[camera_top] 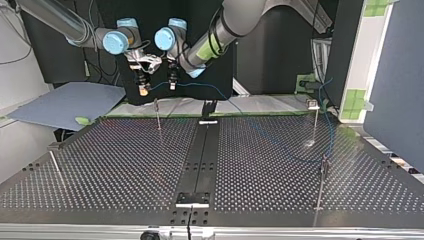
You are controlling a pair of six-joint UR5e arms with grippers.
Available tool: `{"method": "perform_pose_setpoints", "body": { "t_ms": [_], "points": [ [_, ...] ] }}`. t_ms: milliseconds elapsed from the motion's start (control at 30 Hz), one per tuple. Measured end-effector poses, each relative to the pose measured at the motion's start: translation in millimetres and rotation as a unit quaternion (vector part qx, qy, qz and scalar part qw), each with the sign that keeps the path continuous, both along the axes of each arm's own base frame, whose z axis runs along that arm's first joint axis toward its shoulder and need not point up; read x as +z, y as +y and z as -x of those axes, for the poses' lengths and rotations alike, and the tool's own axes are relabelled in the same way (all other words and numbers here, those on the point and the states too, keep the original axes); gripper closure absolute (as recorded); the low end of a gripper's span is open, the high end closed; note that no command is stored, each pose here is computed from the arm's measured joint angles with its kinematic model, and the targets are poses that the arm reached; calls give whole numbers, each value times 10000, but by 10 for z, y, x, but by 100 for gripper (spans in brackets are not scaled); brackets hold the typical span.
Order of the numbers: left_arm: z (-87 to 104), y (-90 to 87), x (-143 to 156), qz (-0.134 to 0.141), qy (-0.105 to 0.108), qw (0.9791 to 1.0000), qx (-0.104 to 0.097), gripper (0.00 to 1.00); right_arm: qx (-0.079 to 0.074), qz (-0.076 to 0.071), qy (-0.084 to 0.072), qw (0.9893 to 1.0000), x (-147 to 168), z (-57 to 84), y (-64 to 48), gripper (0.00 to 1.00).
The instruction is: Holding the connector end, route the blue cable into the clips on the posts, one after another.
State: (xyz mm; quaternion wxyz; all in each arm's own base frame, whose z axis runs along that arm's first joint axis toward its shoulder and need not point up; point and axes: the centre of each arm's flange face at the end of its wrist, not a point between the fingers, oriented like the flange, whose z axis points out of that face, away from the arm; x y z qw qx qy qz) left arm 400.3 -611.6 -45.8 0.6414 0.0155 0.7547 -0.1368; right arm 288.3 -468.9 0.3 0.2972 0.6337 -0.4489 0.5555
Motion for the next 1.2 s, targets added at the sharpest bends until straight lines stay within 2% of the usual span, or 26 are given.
{"method": "perform_pose_setpoints", "body": {
  "t_ms": [133, 267, 367, 500, 633, 800, 900, 1200],
  "points": [
    [-57, -93, 59, 94, -91, 9999, 50, 100, 1, -66, 22, 10000, -84, 24, -5, 100],
    [-119, -163, 112, 176, -162, 9997, 79, 100, -38, -264, 117, 9996, -250, 88, 16, 100],
    [-144, -205, 58, 174, -164, 9997, 92, 100, -70, -360, 174, 9992, -296, 131, 8, 100],
    [-188, -249, 33, 208, -201, 9995, 149, 100, -100, -394, 224, 9989, -312, 173, -8, 100],
    [-234, -245, 38, 256, -249, 9991, 221, 100, -127, -370, 239, 9989, -307, 201, -40, 100],
    [-244, -254, 40, 310, -297, 9988, 244, 100, -250, -235, 253, 9991, -275, 329, -199, 100],
    [-251, -246, 28, 303, -305, 9987, 262, 100, -245, -166, 231, 9993, -258, 374, -261, 100],
    [-288, -226, 9, 294, -344, 9985, 298, 100, -253, -68, 130, 9996, -245, 476, -353, 100]
  ]
}}
